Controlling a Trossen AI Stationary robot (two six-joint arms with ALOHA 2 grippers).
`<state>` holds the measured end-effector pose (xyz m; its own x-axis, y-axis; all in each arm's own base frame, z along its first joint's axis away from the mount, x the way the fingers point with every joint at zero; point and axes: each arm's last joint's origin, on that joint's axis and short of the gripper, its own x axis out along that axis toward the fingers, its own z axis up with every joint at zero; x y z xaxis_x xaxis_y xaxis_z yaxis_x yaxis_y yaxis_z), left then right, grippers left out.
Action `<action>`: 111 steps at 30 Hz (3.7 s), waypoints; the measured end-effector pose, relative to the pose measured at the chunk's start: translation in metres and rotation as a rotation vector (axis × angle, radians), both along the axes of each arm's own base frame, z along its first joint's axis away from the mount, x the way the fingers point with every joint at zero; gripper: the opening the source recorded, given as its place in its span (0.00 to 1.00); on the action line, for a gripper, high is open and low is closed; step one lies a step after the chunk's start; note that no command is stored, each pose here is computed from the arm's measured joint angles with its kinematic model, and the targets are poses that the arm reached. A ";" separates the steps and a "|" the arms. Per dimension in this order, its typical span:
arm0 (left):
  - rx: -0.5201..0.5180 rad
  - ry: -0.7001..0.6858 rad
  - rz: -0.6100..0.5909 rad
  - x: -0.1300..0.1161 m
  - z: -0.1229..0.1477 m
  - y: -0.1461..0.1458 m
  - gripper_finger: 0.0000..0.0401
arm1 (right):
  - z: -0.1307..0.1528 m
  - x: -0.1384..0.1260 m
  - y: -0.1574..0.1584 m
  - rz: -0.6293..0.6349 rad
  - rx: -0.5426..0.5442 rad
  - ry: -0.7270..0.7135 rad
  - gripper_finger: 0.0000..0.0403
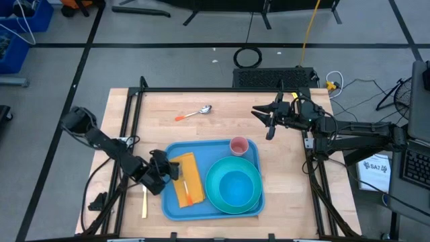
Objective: Set up tray
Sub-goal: Put the orange fork on the yellow napkin, then put the orange spoon on the yellow napkin
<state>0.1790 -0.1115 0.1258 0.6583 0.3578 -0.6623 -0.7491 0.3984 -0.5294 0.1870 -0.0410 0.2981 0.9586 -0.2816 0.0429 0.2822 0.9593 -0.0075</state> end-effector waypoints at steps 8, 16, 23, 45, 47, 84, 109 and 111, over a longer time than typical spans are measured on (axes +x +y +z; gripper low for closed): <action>0.009 0.001 -0.024 -0.004 0.009 0.003 0.00 | 0.000 0.000 0.000 0.000 0.003 0.001 0.19; -0.010 0.056 -0.022 -0.008 0.007 0.005 0.00 | 0.000 0.000 0.000 0.000 0.004 0.004 0.19; -0.020 0.091 -0.027 -0.010 0.005 0.005 0.00 | 0.000 0.000 0.000 -0.003 0.004 0.004 0.19; -0.024 0.108 -0.012 -0.011 0.004 0.007 0.20 | -0.001 0.000 0.000 -0.003 0.009 0.009 0.19; -0.019 0.104 -0.010 -0.011 0.005 0.007 0.22 | -0.001 0.000 0.000 -0.003 0.010 0.008 0.19; 0.326 0.103 -0.201 -0.022 0.080 0.215 0.27 | 0.006 -0.026 0.004 -0.061 -0.027 0.033 0.19; 0.155 0.567 -0.682 0.107 0.061 0.322 0.27 | -0.013 -0.066 0.012 -0.046 -0.010 -0.064 0.19; 0.151 0.575 -0.707 0.113 0.055 0.322 0.27 | -0.013 -0.066 0.012 -0.046 -0.010 -0.062 0.19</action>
<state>0.2920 0.2104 0.1805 0.3408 0.1075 -0.9340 -0.4371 0.8977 -0.0561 0.1210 -0.0287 0.2852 0.9400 -0.3244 0.1051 0.3260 0.9454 0.0020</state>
